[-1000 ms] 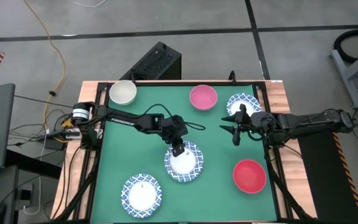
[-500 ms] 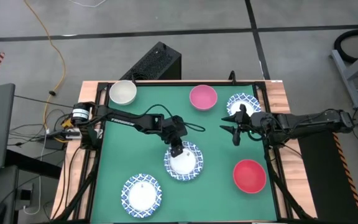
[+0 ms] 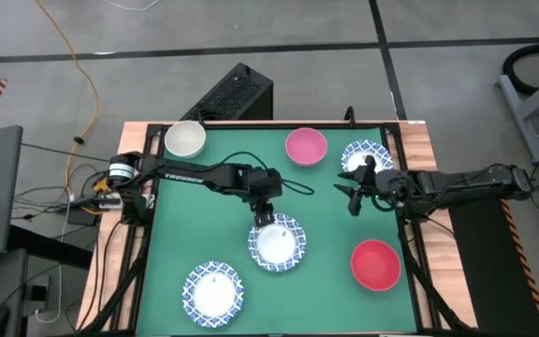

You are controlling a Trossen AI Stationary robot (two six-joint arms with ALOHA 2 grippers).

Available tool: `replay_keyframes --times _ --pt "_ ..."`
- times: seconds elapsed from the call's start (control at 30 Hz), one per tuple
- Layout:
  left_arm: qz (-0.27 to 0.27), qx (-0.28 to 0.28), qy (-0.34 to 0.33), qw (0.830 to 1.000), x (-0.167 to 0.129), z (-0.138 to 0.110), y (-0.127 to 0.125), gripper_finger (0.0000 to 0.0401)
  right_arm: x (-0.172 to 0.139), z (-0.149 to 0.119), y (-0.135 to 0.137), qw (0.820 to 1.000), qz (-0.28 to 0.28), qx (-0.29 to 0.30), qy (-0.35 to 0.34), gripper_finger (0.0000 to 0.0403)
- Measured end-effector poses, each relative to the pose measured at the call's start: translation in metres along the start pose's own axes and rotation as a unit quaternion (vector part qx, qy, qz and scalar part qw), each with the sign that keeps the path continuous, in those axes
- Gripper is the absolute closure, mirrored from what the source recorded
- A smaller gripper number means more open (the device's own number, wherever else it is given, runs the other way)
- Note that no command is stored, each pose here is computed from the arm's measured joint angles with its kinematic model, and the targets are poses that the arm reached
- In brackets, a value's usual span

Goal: Nest bowls inside each other
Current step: Stack the white with blue patterned bowl on top of the white with blue patterned bowl

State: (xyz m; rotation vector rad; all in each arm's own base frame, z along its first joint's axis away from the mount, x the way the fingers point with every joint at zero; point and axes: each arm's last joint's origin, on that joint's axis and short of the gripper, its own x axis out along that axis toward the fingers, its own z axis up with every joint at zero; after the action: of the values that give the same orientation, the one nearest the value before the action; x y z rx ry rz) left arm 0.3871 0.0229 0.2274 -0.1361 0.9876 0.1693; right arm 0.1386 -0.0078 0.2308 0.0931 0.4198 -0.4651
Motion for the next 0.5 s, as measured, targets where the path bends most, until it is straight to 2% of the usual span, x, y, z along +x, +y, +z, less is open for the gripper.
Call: replay_keyframes --times 0.07,0.2,0.37,0.5 --pt "-0.009 0.015 0.001 1.0 -0.01 0.009 -0.001 0.0222 0.0 -0.005 -0.003 0.999 -0.038 0.002 0.02 0.0211" --pt "-0.066 0.029 -0.025 0.997 -0.039 0.028 -0.006 0.0222 -0.002 -0.017 -0.009 0.994 -0.093 0.008 0.064 0.0211" --pt "-0.108 0.048 -0.13 0.984 -0.095 0.039 -0.007 0.0222 0.0 -0.024 -0.01 0.988 -0.122 0.016 0.093 0.0213" --pt "-0.144 0.06 -0.249 0.956 -0.142 0.036 -0.006 0.0222 0.01 -0.027 -0.008 0.981 -0.153 -0.007 0.115 0.0225"
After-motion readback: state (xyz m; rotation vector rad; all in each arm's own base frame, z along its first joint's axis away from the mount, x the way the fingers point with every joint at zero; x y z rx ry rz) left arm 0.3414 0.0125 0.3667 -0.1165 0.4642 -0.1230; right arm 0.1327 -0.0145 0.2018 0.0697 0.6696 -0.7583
